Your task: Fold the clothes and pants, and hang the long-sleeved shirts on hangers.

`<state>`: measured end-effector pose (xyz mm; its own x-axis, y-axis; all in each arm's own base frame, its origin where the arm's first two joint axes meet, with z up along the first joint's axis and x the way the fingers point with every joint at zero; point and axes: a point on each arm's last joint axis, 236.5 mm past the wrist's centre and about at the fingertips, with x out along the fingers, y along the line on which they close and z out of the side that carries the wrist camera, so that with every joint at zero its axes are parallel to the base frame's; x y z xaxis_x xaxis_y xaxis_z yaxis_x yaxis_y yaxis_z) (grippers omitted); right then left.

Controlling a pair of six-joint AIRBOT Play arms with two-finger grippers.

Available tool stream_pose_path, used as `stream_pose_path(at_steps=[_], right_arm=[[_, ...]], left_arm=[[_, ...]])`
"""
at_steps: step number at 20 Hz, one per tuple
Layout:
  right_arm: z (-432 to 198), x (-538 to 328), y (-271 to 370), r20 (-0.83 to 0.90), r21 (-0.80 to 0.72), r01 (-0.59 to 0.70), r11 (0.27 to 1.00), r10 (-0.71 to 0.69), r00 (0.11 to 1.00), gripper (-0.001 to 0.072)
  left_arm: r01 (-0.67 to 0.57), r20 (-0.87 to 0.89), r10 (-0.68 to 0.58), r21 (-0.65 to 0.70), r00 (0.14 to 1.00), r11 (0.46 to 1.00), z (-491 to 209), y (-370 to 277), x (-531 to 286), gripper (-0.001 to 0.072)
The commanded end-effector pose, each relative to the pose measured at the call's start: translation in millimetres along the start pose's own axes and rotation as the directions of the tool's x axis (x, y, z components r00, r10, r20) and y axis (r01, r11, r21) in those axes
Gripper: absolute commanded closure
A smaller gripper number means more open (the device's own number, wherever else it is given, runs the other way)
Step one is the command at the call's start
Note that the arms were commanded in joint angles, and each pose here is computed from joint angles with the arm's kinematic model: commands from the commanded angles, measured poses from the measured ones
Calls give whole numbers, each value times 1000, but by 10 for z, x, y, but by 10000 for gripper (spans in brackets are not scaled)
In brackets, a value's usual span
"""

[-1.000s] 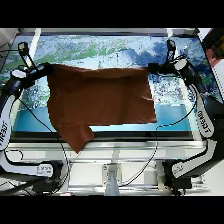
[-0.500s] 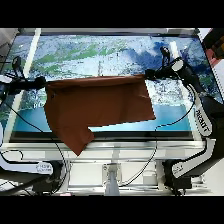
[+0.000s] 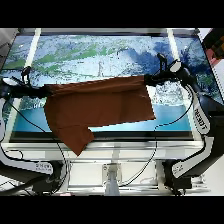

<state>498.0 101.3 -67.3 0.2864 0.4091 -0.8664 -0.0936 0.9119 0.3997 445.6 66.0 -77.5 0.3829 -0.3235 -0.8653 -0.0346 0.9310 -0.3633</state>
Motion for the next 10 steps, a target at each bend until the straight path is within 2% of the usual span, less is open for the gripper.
stream_pose_path(at_steps=[1,10], right_arm=[[-311,172,-22,-129,41,-2,999,8,992,697],[-395,196,-201,-165,39,65,997,-58,985,697]], left_arm=[[-6,-24,6,8,1000,1000,-59,23,25,690],[0,-62,4,61,998,998,8,-15,-179,692]])
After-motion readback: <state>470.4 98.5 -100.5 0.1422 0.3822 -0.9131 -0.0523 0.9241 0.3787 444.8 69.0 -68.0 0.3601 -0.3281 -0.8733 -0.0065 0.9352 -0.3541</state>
